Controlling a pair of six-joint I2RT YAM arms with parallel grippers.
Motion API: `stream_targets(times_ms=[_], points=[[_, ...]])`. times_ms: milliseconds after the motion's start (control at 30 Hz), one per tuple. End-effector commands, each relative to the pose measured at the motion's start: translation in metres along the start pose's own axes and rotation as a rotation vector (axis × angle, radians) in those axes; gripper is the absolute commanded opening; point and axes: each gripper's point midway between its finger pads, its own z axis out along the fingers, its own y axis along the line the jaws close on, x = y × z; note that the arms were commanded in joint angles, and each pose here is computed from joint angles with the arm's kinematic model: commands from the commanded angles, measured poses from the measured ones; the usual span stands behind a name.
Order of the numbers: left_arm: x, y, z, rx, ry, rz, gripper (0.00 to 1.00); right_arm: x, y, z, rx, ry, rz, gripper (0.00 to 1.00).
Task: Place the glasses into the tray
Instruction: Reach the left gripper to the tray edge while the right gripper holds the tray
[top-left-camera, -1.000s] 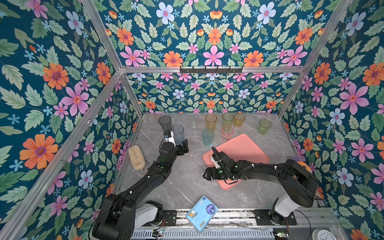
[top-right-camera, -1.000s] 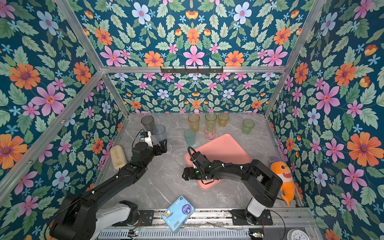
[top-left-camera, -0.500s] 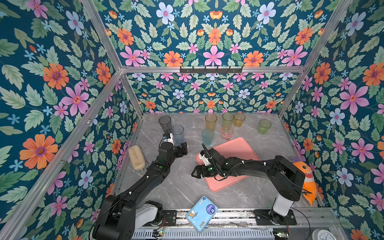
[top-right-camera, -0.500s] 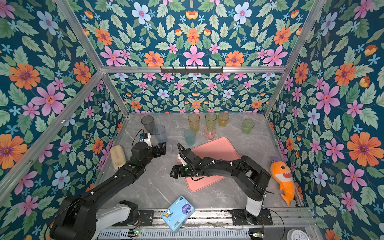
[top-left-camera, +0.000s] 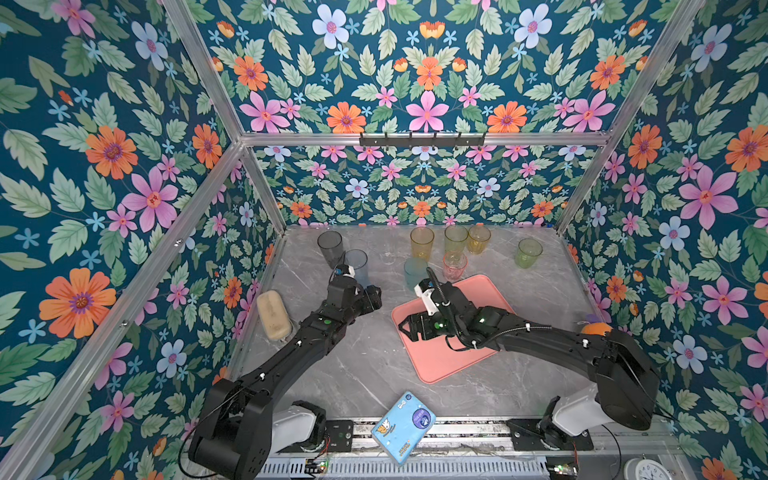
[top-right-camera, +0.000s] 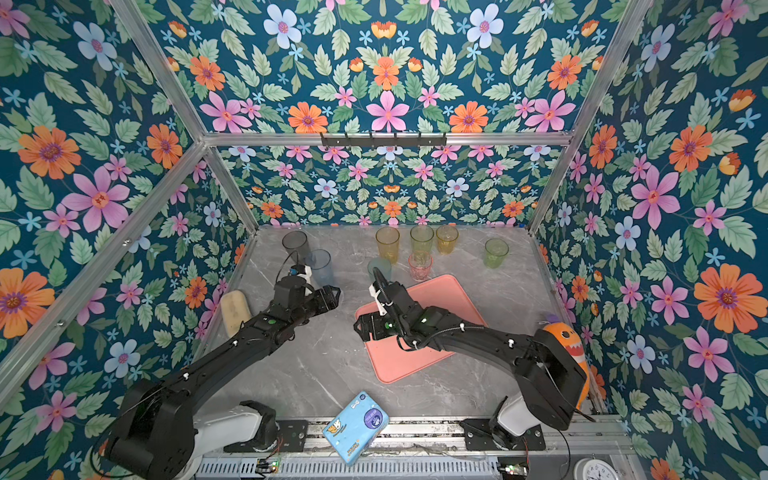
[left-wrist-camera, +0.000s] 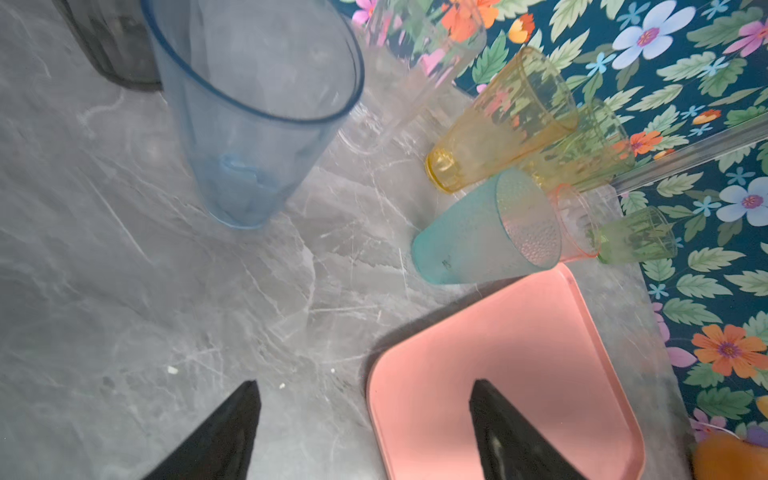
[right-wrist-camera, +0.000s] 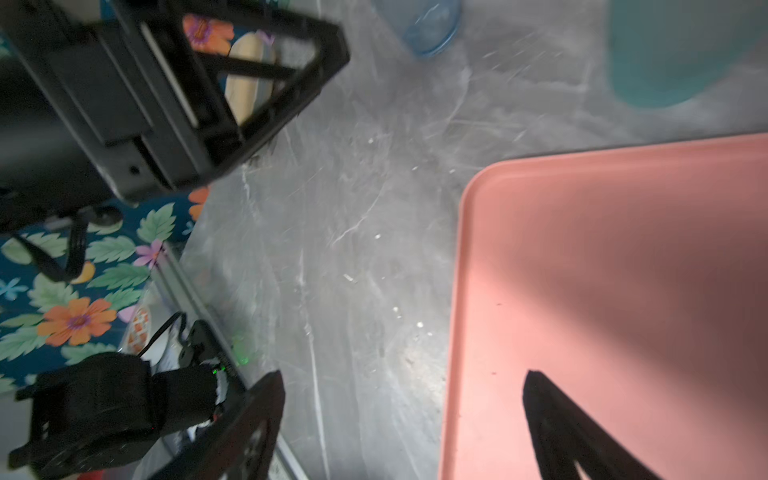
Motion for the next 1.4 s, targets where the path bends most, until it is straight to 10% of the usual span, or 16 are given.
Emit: stream_targets(times_ms=[0,500,1367], points=[[0.029,-0.008,0.005,-0.032,0.112,-0.052,0.79,-0.019,-0.034,-0.018,0.112,-0.096,0.002,0.93],[0.124,-0.050,0.008,-0.264,0.306,0.195,0.70,-0.045,-0.086,-0.048,0.243,-0.221,0.064,0.95],[0.183,-0.036,0.016,-0.287,0.450,0.232,0.55,-0.063,-0.108,-0.051,0.335,-0.226,0.097,0.95]])
